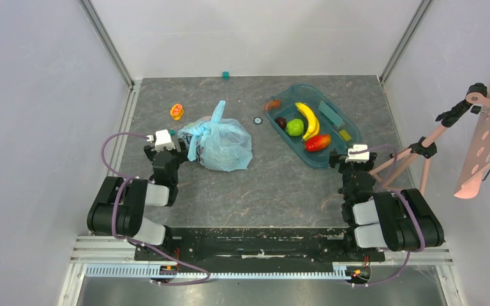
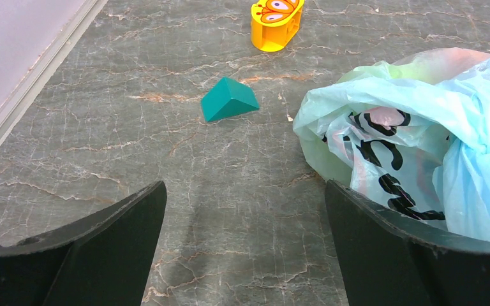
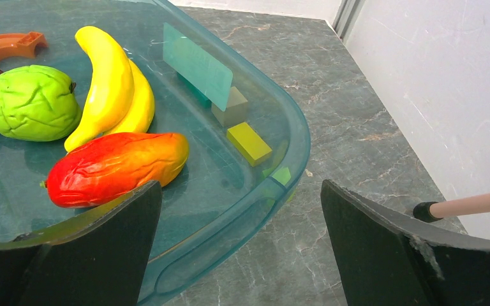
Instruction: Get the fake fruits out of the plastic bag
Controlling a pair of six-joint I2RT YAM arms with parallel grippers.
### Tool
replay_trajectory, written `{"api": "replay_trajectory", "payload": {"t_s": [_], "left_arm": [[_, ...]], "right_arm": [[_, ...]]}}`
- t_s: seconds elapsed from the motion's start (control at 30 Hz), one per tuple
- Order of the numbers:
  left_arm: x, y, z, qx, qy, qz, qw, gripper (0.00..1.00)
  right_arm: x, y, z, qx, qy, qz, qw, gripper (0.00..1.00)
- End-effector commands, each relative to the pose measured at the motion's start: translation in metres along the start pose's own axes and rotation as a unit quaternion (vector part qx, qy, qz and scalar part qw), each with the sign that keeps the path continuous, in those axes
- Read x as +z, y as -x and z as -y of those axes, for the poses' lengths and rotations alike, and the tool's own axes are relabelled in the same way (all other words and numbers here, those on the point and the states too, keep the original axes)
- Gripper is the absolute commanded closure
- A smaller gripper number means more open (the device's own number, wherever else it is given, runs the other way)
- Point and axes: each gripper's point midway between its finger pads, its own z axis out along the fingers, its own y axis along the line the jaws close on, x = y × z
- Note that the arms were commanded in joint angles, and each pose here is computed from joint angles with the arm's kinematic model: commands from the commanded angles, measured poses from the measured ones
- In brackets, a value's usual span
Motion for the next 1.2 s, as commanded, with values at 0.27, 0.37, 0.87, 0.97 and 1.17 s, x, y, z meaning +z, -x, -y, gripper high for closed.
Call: {"api": "replay_trajectory", "payload": {"t_s": [0.27,0.37,0.87,0.97,1.17], "left_arm": [[-0.012,0.036,-0.02,-0.017,0.058,0.047,0.997,0.0],[-0.018,0.054,-0.028,-0.047,0.097,0.025,0.994,0.0],[-0.045,0.085,0.022,-0.208,0.041,-0.147,0.966,0.0],[-0.053,0.099,0.02,-0.196,0.045,-0.168,0.965,0.0],[-0.068,0.106,0.022,-0.181,0.036,-0.202,0.962,0.0]], "right_arm": [[-0.025,-0.028,0.005,-0.009,-0.004,-0.038,0.999,0.02],[-0.025,-0.028,0.004,-0.009,-0.003,-0.039,0.999,0.02],[-0.018,-0.014,0.016,0.001,-0.037,-0.043,0.998,0.02],[-0.007,0.002,0.011,0.018,-0.03,-0.035,0.999,0.02],[0.018,0.033,-0.038,0.06,0.065,-0.052,0.995,0.02]]}}
